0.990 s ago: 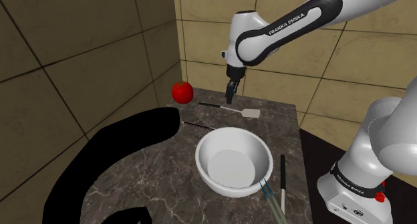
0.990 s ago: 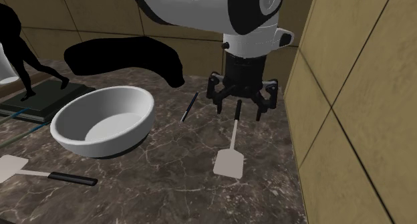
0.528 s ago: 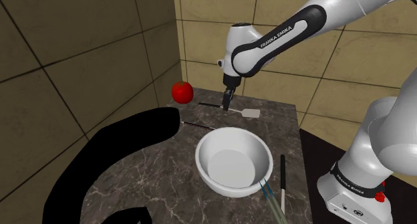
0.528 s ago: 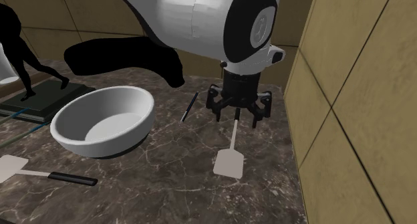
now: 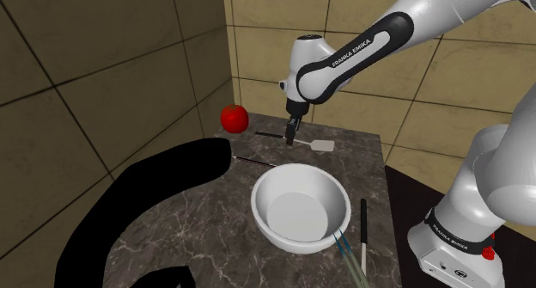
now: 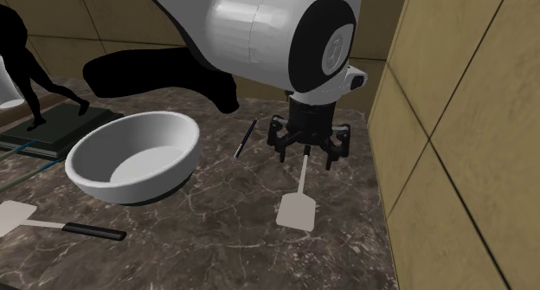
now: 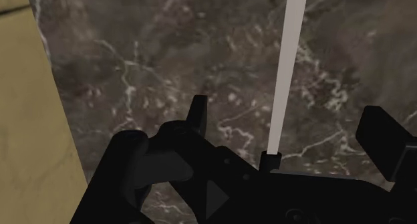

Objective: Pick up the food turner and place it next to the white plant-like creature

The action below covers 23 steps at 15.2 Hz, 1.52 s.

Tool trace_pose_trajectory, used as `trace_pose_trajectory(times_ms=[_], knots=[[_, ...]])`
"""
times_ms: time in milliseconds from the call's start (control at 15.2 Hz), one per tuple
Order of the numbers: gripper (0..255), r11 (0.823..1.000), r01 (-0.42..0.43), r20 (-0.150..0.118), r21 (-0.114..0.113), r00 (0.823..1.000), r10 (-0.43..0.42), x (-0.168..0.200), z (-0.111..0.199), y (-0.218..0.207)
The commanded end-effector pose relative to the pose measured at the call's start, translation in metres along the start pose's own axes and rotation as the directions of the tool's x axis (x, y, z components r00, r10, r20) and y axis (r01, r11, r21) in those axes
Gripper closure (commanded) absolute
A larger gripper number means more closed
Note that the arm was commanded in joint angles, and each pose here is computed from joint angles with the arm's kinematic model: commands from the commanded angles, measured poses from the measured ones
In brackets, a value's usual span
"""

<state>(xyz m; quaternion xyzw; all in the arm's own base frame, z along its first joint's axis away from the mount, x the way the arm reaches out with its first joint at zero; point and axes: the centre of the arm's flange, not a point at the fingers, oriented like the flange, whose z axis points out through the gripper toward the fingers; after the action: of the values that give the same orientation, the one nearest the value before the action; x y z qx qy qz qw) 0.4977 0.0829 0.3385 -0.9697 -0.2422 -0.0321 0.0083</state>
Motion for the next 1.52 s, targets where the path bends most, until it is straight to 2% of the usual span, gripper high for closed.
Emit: trace_pose_trajectory(times_ms=[0, 66, 660, 1452], knots=[[0, 1.000, 0.000, 0.000, 0.000, 1.000, 0.000, 0.000, 0.000, 0.000], [255, 1.000, 0.000, 0.000, 0.000, 1.000, 0.000, 0.000, 0.000, 0.000], [255, 1.000, 0.000, 0.000, 0.000, 1.000, 0.000, 0.000, 0.000, 0.000], [255, 1.000, 0.000, 0.000, 0.000, 1.000, 0.000, 0.004, -0.063, 0.000]])
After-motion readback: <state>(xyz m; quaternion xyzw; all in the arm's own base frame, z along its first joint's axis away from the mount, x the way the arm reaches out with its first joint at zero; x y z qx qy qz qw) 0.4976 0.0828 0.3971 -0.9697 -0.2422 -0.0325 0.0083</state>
